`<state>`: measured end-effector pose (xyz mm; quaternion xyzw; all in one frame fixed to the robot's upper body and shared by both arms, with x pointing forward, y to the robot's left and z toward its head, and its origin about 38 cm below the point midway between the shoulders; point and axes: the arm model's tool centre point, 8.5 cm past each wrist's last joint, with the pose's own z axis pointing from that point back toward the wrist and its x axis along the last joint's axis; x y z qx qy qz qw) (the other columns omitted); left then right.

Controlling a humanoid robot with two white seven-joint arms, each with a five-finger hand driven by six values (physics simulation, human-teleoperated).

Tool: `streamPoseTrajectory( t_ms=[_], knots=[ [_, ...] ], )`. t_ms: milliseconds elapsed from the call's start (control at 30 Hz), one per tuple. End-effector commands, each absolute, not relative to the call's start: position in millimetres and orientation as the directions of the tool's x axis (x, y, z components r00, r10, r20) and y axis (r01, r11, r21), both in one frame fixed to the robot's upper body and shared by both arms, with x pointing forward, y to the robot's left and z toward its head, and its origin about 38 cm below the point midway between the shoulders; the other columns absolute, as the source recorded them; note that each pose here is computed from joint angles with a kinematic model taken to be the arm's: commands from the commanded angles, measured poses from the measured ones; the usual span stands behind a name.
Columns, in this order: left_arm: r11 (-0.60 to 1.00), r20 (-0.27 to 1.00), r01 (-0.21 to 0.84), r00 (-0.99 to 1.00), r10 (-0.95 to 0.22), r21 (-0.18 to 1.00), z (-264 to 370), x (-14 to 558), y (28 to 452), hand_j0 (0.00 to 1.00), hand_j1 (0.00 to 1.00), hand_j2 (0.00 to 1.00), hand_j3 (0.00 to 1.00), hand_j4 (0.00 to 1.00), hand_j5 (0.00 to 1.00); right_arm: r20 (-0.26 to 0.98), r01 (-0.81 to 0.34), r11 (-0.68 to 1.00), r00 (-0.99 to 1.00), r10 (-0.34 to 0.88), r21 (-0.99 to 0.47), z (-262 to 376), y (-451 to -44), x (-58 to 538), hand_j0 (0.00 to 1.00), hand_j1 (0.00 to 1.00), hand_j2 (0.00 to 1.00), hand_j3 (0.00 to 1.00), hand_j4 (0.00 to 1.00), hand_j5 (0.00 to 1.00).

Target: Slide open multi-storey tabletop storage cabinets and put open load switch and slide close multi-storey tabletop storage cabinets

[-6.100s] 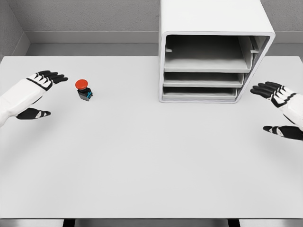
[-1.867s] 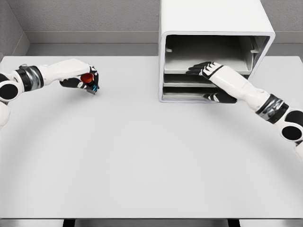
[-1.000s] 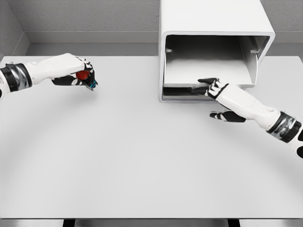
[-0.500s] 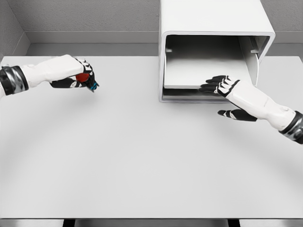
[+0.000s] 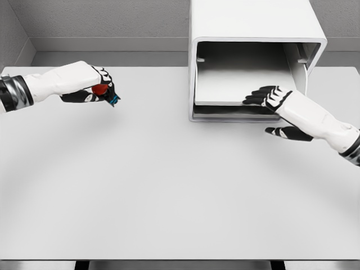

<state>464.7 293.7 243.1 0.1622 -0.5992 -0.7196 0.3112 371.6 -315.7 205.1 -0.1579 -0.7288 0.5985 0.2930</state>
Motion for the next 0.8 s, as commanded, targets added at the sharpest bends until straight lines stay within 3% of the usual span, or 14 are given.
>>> streamPoseTrajectory(
  t_ms=[0, 400, 533, 767],
  knots=[
    [-0.080, 0.143, 0.250, -0.757, -0.638, 0.965, 245, 464, 291, 0.39, 0.39, 0.39, 0.39, 0.39, 0.39, 0.243, -0.115, 0.249, -0.775, 0.583, -0.962, 211, -320, 372, 0.87, 0.87, 0.87, 0.87, 0.87, 0.87],
    [-0.080, 0.109, 0.188, -0.810, -0.576, 0.979, 261, 450, 269, 0.39, 0.39, 0.39, 0.39, 0.39, 0.39, 0.212, -0.048, 0.274, -0.764, 0.609, -0.960, 239, -342, 354, 0.86, 0.86, 0.86, 0.86, 0.86, 0.86],
    [-0.070, 0.105, 0.171, -0.828, -0.551, 0.983, 264, 446, 258, 0.39, 0.39, 0.39, 0.39, 0.39, 0.39, 0.188, 0.014, 0.288, -0.726, 0.661, -0.958, 253, -366, 351, 0.68, 0.68, 0.68, 0.68, 0.68, 0.68],
    [-0.038, 0.092, 0.130, -0.852, -0.515, 0.991, 274, 441, 241, 0.39, 0.39, 0.39, 0.39, 0.39, 0.39, 0.203, 0.041, 0.309, -0.672, 0.712, -0.950, 258, -394, 354, 0.68, 0.68, 0.68, 0.68, 0.68, 0.68]
  ],
)
